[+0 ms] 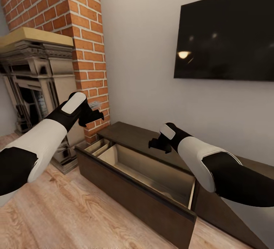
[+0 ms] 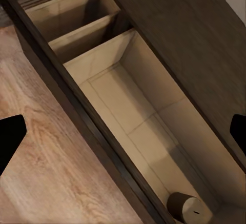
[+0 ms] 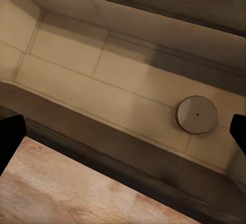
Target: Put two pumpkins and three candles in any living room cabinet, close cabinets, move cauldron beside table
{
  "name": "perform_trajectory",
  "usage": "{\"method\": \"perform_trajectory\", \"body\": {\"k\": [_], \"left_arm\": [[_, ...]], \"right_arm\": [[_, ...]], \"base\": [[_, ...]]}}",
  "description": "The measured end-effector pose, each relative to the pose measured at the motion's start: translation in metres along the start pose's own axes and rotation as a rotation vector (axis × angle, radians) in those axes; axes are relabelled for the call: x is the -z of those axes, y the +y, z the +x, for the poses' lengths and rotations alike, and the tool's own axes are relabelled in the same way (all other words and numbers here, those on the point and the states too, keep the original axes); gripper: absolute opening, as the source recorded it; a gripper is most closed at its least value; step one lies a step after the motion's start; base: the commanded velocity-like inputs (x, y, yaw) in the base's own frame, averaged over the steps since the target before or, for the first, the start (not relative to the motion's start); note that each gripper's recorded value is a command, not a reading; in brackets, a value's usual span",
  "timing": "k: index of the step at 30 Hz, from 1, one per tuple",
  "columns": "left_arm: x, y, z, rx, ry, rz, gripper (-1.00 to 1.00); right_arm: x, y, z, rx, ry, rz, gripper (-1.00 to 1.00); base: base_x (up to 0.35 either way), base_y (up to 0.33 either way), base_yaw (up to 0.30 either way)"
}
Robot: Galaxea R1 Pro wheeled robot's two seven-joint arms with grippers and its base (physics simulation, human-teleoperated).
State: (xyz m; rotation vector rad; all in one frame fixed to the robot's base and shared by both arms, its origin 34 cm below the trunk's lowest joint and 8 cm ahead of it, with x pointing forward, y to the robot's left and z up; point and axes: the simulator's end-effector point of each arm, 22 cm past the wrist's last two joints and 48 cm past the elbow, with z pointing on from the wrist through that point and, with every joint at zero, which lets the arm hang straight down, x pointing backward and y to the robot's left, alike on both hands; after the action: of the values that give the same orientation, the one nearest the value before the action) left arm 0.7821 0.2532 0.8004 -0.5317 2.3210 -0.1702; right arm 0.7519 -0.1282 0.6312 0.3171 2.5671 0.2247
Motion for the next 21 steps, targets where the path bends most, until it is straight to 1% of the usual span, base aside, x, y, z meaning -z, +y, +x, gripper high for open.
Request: {"method": "perform_trajectory", "body": {"k": [4,7,9,13,15,19,21], "left_arm": [[-0.005,0.003,0.001,-0.001,0.004,-0.008,1.0],[-0.01,0.003,0.004,0.0,0.013,-0.003,1.0],[-0.015,0.001,0.006,0.002,0.019,0.013,1.0],[-0.025,0.007,0.007,-0.009,0.015,0.011,1.0],[-0.033,0.011,0.007,-0.027,0.008,0.01,1.0],[-0.047,0.016,0.012,-0.043,0.017,0.019,1.0],[-0.051,0.018,0.015,-0.044,0.024,0.019,1.0]], "right_arm": [[-0.004,-0.001,0.001,0.0,0.004,0.003,1.0],[-0.007,-0.002,0.002,0.001,0.007,0.005,1.0],[-0.008,-0.002,0.002,0.002,0.008,0.006,1.0],[-0.009,0.002,0.002,0.004,0.007,-0.012,1.0],[-0.01,0.004,0.0,0.029,-0.003,-0.022,1.0],[-0.014,-0.003,-0.004,0.119,-0.03,0.02,1.0],[-0.016,-0.004,-0.006,0.138,-0.039,0.028,1.0]], "base": [[-0.055,0.056,0.147],[-0.177,0.183,0.111],[-0.206,0.215,0.04],[-0.218,0.227,0.02],[-0.221,0.231,0.071],[-0.224,0.231,0.104],[-0.232,0.232,0.114]]}}
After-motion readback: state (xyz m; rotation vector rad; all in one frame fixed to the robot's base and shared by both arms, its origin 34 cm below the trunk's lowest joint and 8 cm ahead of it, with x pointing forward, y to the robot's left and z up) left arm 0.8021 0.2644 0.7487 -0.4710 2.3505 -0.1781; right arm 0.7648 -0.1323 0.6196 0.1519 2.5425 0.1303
